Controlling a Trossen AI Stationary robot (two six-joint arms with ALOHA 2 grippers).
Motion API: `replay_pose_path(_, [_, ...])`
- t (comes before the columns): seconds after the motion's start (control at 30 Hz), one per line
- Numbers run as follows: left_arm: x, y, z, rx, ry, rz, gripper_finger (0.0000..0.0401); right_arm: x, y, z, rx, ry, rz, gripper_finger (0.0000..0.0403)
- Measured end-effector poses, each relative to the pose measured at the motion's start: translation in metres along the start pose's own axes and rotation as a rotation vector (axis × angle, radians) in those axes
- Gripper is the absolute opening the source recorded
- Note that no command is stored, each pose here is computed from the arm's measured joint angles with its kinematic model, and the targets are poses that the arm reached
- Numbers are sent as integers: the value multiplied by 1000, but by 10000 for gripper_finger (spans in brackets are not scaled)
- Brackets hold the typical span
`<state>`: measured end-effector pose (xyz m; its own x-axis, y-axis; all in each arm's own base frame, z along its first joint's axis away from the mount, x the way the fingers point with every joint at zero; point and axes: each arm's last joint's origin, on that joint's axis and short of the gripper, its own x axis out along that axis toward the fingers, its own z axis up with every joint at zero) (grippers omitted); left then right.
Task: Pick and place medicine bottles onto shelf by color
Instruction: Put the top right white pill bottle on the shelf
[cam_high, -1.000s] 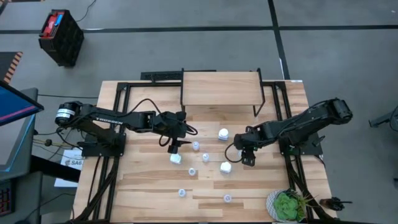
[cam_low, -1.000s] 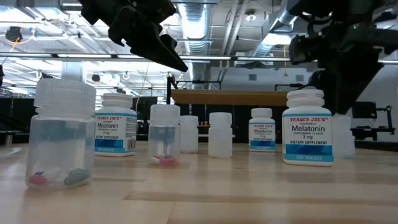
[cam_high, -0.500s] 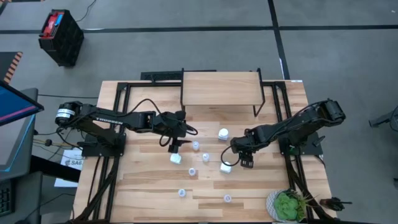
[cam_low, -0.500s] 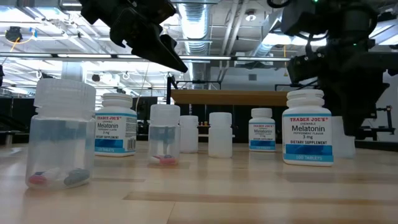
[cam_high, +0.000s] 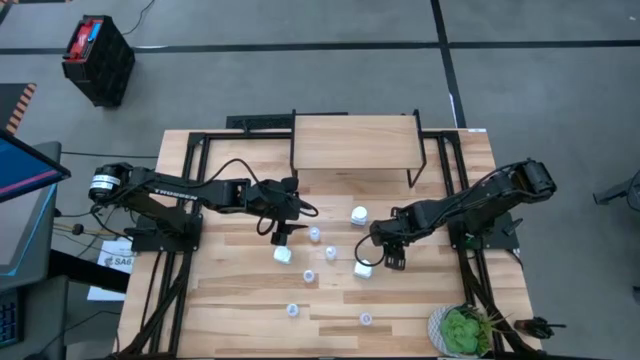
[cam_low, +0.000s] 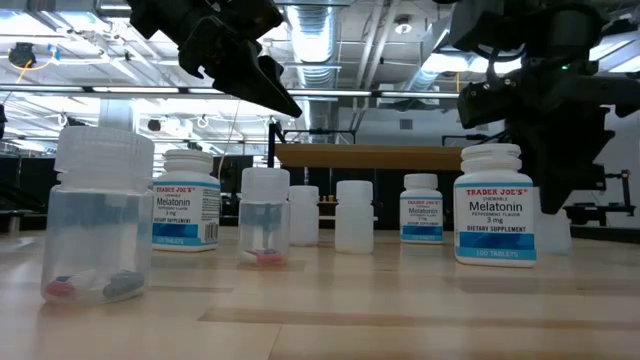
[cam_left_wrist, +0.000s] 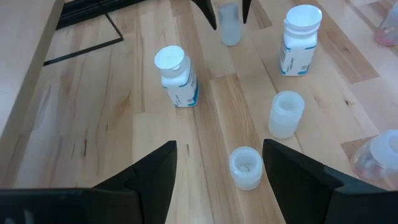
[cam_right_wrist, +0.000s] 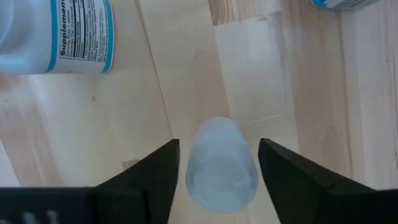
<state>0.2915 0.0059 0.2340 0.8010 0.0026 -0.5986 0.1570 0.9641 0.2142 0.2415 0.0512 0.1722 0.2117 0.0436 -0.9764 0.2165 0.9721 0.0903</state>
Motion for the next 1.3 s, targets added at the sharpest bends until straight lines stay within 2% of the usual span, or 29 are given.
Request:
replay_pose_path(0.27, [0, 0, 0, 5, 0, 0, 226, -2, -1, 0, 1, 19, -9, 127])
replay_pose_path(0.47, [0, 0, 0, 22, 0, 0, 226, -19, 3, 10, -80, 26, -8, 125])
replay_pose_path(0.63, [0, 0, 0, 25, 0, 0, 226, -48, -3, 28, -141, 28, -26, 149])
replay_pose_path(0.73, [0, 0, 0, 25, 0, 0, 226, -72, -12, 41, -186, 13, -66, 147])
replay_pose_path(0.87, [0, 0, 0, 25, 0, 0, 226, -106, -34, 58, -236, -18, -127, 127])
replay_pose_path(1.0, [0, 0, 0, 25, 0, 0, 226, -141, -65, 73, -235, -77, -201, 130])
replay_pose_path(1.13, [0, 0, 0, 26, 0, 0, 226, -173, -105, 84, -200, -161, -262, 146])
replay_pose_path(1.3, [0, 0, 0, 26, 0, 0, 226, -203, -162, 83, -106, -240, -362, 138])
